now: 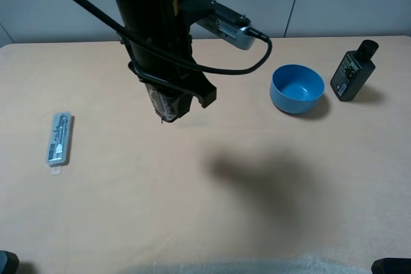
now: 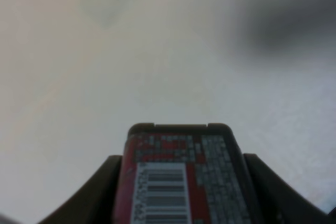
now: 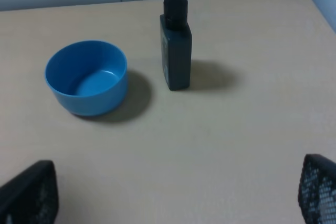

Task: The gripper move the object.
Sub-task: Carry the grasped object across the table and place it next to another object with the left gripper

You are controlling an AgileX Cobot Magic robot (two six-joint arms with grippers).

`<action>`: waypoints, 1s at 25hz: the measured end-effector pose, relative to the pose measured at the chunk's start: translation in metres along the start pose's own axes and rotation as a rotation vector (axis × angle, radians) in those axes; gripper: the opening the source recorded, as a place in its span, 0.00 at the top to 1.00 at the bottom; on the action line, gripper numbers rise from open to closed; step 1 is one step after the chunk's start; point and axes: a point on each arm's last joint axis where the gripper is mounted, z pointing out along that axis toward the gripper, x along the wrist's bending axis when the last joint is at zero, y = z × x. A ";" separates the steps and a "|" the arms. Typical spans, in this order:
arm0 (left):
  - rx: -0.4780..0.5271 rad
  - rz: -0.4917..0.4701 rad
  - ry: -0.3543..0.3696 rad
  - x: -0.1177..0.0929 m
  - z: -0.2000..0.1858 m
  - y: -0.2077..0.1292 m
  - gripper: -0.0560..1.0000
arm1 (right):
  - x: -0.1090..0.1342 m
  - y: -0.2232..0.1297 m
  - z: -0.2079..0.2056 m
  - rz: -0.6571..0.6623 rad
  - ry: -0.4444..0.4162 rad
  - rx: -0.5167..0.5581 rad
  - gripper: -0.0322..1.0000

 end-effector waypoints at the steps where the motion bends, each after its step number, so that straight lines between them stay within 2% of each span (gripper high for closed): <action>1: -0.001 -0.015 0.001 0.004 0.001 -0.005 0.49 | 0.000 0.000 0.000 0.000 0.000 0.000 0.30; 7: 0.020 -0.084 0.007 0.024 0.007 -0.025 0.49 | 0.000 0.000 0.000 0.000 0.000 0.000 0.30; 25: 0.061 -0.258 0.002 0.072 0.047 -0.055 0.49 | 0.000 0.000 0.000 0.000 0.000 0.000 0.30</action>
